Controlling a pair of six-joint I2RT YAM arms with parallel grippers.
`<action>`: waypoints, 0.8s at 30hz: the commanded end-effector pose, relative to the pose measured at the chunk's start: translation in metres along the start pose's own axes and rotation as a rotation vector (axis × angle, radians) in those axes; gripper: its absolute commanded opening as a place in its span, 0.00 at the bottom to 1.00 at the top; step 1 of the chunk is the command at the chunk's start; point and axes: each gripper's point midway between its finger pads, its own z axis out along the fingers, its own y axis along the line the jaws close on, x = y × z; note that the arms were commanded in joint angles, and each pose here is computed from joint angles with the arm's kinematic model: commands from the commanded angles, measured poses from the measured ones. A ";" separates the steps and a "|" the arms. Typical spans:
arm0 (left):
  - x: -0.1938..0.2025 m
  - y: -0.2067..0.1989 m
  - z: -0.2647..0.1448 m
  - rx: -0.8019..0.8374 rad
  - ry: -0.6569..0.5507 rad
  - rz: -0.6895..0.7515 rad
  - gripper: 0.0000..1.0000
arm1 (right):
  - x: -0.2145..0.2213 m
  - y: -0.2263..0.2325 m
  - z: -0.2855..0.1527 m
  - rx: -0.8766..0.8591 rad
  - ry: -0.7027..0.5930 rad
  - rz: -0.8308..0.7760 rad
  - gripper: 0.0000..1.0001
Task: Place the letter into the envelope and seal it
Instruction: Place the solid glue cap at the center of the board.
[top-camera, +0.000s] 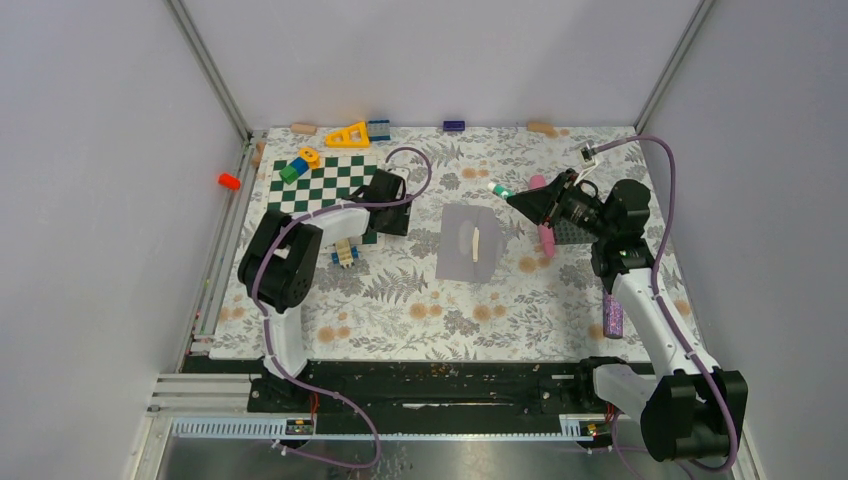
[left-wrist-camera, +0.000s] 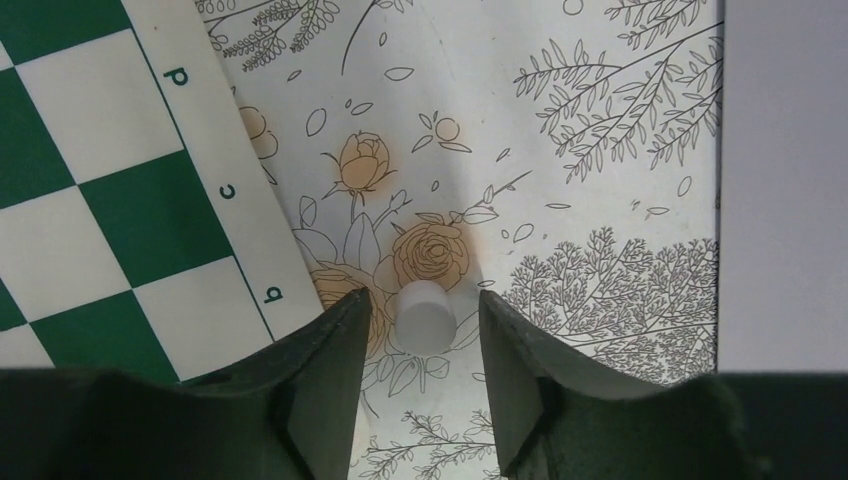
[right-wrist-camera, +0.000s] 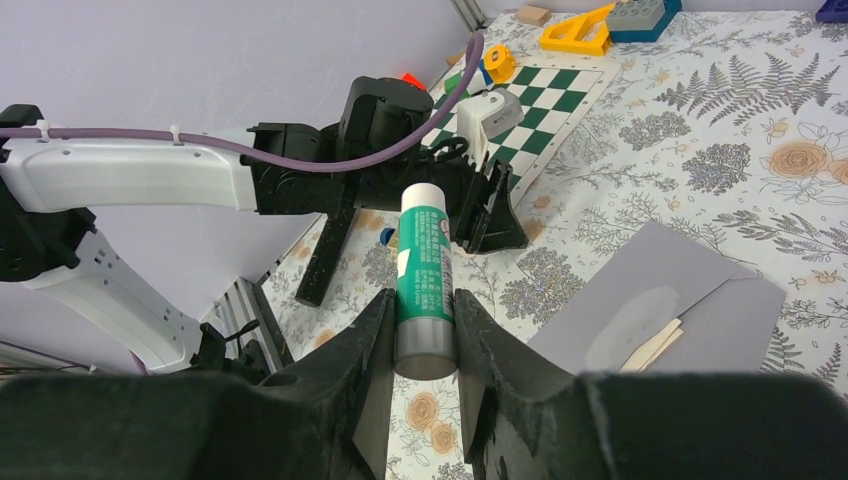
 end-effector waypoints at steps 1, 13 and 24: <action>-0.006 0.006 0.002 -0.064 -0.016 0.008 0.53 | -0.011 0.009 -0.001 -0.041 -0.029 -0.048 0.13; -0.048 -0.012 -0.059 0.047 -0.188 0.084 0.99 | -0.012 0.002 -0.005 -0.006 -0.012 -0.067 0.13; -0.058 -0.096 -0.200 0.615 -0.477 0.659 0.99 | 0.009 0.005 0.000 -0.102 0.144 0.027 0.12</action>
